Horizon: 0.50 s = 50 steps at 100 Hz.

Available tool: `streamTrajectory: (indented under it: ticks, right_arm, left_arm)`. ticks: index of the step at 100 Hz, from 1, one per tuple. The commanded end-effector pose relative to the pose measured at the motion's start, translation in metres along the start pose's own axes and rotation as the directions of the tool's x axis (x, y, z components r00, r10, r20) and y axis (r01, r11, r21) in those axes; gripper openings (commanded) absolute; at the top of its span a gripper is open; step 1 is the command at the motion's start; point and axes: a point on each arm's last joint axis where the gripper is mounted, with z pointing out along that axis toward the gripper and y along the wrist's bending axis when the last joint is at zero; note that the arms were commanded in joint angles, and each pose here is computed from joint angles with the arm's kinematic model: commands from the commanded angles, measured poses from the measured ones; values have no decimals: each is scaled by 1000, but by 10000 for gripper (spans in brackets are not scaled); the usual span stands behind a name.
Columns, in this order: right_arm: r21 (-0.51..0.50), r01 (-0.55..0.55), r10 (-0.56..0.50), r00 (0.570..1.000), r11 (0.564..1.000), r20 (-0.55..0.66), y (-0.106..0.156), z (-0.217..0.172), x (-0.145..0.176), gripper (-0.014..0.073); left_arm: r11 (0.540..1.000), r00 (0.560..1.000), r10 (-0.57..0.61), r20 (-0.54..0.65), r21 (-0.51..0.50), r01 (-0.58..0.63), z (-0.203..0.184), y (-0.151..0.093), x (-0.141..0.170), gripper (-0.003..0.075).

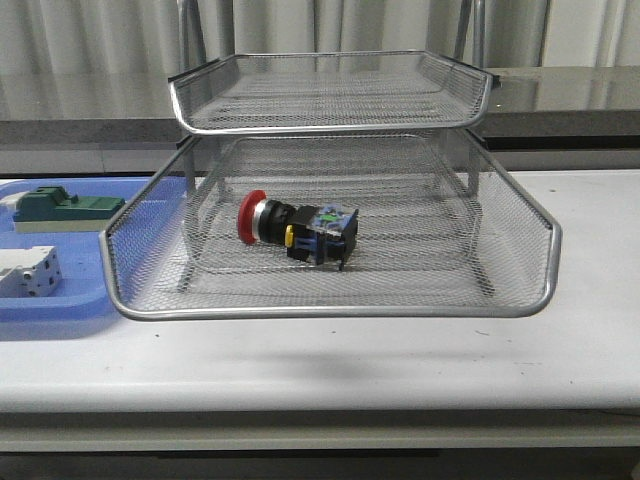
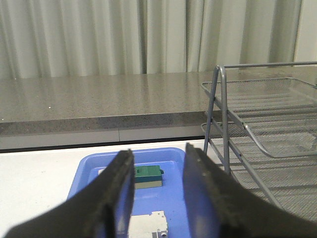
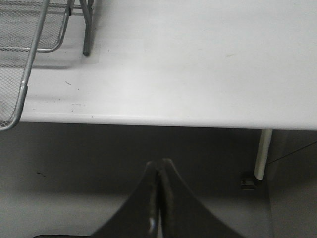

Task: Place button on rack with both arms
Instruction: 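Withdraw the left gripper back above the tray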

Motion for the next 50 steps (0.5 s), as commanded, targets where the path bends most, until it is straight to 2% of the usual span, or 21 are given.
streamTrajectory:
  ticks: [1, 8, 50]
  right_arm:
    - [12, 6, -7, 997, 1000, 82, -1, -7, -12, -68]
    - [12, 6, -7, 997, 1000, 82, -1, -7, -12, -68]
    - [12, 6, -7, 997, 1000, 82, -1, -7, -12, -68]
  left_arm:
    - [999, 996, -21, 87, -28, 24, 0, 2, -15, 60]
    - [999, 996, -19, 87, -28, 22, 0, 2, -15, -22]
    - [999, 996, -19, 87, -28, 22, 0, 2, -15, -20]
